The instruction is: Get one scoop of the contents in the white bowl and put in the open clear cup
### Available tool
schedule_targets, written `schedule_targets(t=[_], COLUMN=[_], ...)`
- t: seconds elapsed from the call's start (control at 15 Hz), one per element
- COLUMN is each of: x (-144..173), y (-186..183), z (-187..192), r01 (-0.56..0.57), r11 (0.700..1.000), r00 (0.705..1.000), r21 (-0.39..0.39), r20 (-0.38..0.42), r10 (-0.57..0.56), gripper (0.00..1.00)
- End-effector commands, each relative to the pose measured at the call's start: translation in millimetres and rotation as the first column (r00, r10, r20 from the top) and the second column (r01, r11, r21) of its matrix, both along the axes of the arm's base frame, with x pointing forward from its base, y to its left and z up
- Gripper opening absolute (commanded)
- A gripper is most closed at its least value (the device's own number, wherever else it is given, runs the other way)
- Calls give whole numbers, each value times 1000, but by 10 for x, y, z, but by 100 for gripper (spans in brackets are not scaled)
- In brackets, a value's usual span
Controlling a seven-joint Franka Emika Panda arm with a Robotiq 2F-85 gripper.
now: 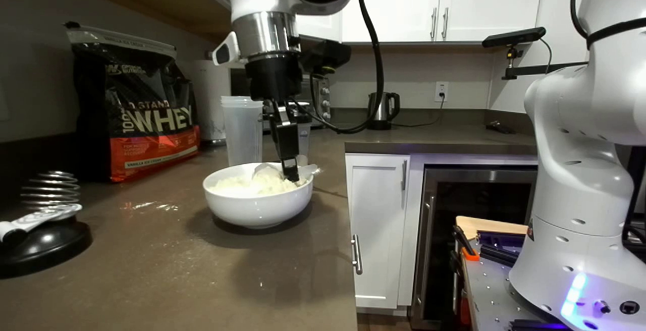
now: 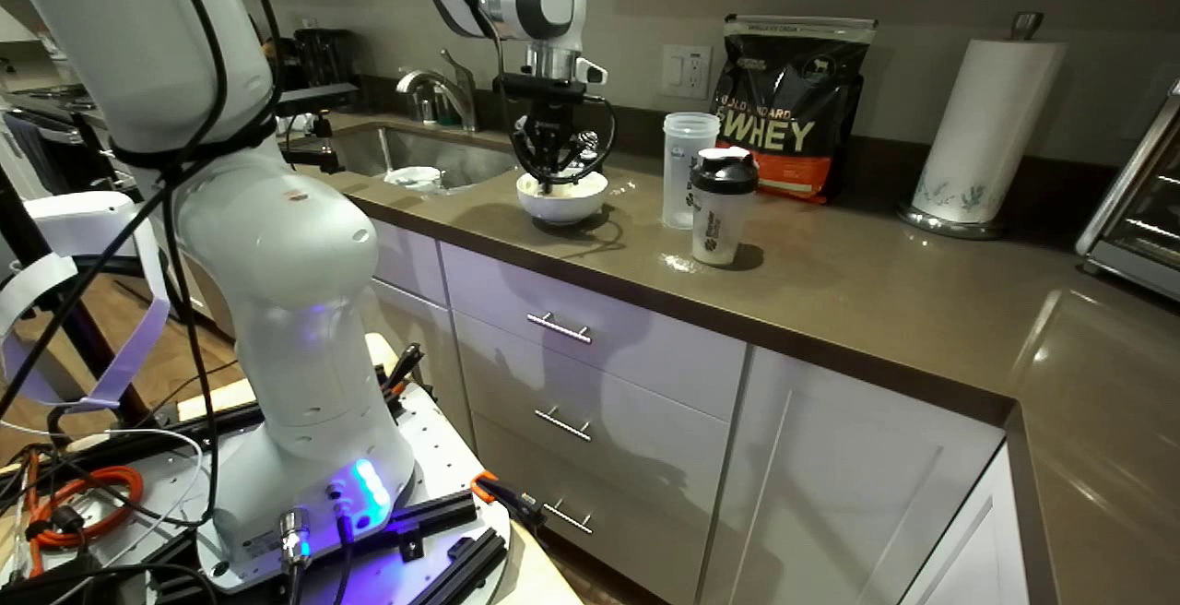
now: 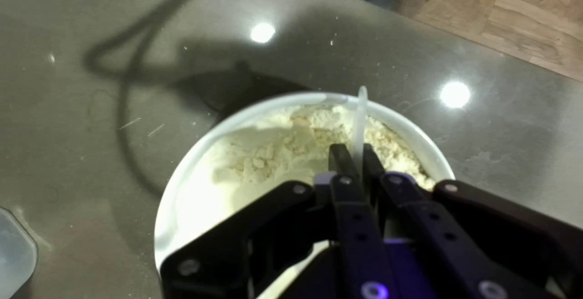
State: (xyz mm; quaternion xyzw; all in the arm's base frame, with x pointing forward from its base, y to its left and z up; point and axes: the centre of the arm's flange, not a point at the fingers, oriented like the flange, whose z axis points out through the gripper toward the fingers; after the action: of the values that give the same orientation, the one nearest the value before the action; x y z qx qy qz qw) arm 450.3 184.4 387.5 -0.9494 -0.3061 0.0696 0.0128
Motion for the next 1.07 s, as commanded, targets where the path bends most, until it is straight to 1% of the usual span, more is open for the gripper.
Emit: schedule_targets(t=[0.0, 0.4, 1.0], x=[124, 214, 238], y=[-36, -115, -159], z=[74, 110, 77], r01=[0, 28, 46], r11=[999, 996, 995], r00=[998, 995, 993], r21=[48, 85, 85], r20=[-57, -101, -110], r10=[3, -20, -37], gripper=[2, 2, 2])
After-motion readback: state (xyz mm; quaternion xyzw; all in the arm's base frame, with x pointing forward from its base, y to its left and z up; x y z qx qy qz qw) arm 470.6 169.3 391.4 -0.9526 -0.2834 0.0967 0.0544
